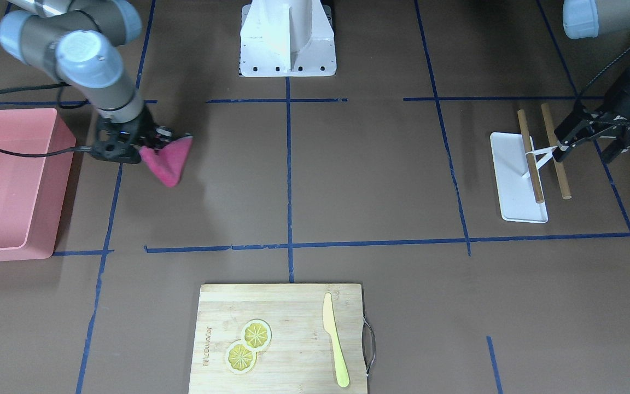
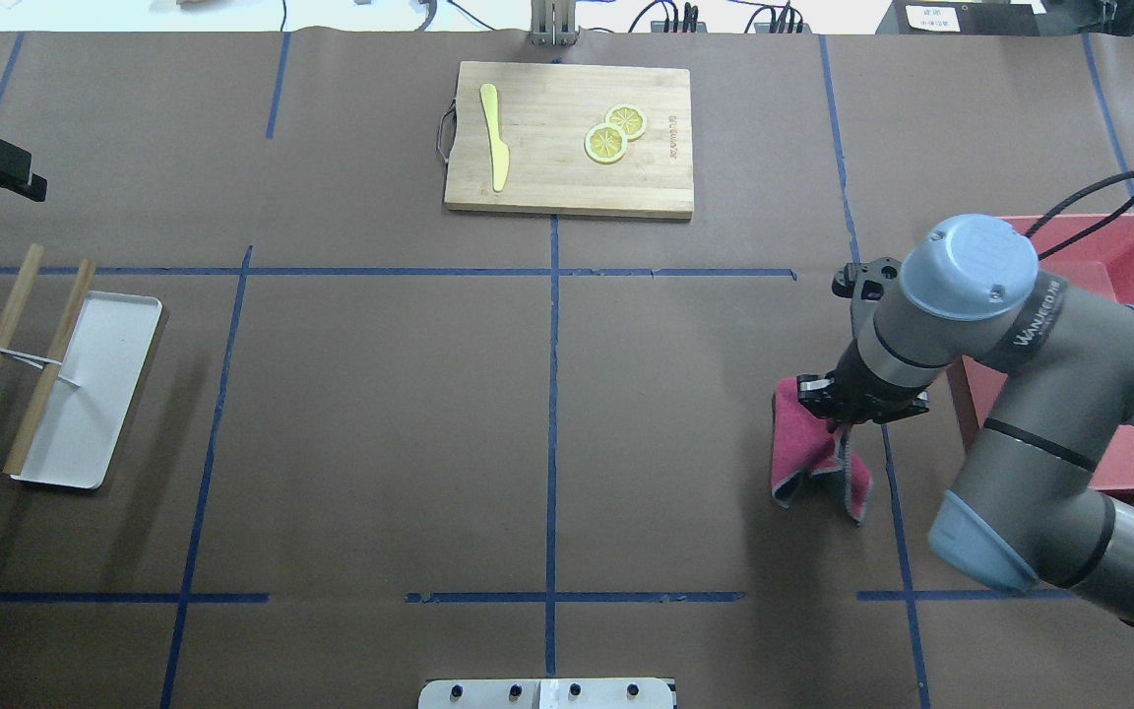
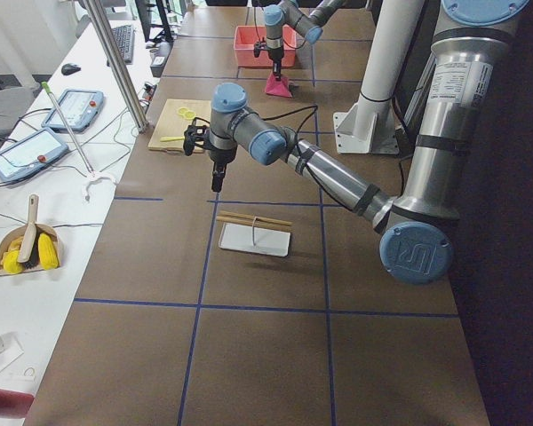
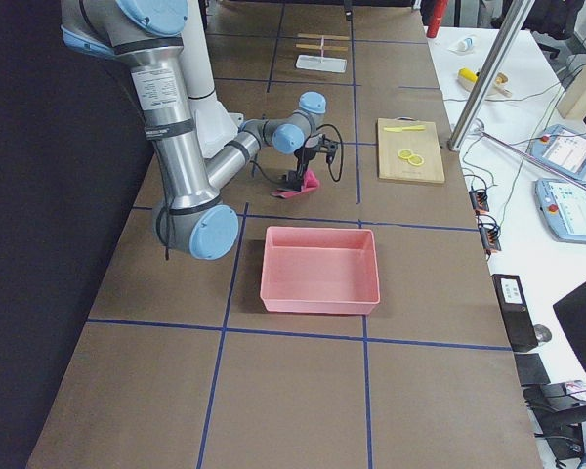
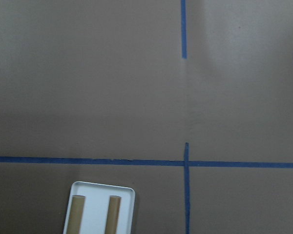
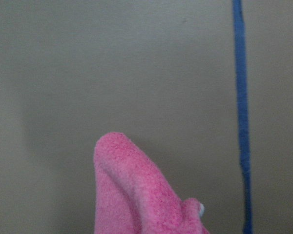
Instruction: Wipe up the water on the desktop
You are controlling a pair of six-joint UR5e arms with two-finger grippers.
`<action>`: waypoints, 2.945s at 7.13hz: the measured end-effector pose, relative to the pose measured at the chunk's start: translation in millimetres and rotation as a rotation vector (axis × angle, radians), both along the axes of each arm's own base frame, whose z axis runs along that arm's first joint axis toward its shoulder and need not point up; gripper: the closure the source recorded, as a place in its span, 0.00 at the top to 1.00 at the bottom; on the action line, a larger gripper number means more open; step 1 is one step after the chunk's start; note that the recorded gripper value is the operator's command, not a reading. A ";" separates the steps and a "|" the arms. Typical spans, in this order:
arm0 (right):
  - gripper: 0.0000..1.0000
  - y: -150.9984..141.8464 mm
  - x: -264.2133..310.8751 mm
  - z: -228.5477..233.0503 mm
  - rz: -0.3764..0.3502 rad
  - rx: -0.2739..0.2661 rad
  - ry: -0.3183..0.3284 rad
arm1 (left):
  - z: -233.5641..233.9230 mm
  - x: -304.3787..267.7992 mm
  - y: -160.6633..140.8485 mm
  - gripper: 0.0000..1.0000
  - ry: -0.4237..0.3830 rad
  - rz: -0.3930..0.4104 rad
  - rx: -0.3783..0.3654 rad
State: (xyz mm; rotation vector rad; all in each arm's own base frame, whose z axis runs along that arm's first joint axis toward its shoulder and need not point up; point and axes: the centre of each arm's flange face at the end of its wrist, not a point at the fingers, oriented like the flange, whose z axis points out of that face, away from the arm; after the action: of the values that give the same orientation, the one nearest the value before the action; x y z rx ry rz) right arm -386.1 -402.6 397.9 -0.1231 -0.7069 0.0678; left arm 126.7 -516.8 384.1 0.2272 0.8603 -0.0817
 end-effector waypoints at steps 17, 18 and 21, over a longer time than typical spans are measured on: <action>0.00 -26.7 185.4 -21.2 0.132 -0.013 -0.165 | 92.7 -77.5 23.6 1.00 -0.147 0.182 0.074; 0.00 -26.0 222.2 -11.8 0.150 0.002 -0.173 | 97.7 -79.2 27.8 1.00 -0.134 0.196 0.070; 0.00 -15.0 302.6 54.2 0.099 0.072 -0.134 | 105.5 -83.0 34.2 1.00 -0.120 0.203 0.056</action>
State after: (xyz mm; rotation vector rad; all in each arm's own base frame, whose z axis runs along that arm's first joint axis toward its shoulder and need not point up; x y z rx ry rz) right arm -83.5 -417.6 452.1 -0.0237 -0.8487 0.1295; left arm 43.7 -482.6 489.6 0.1942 0.7628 0.1446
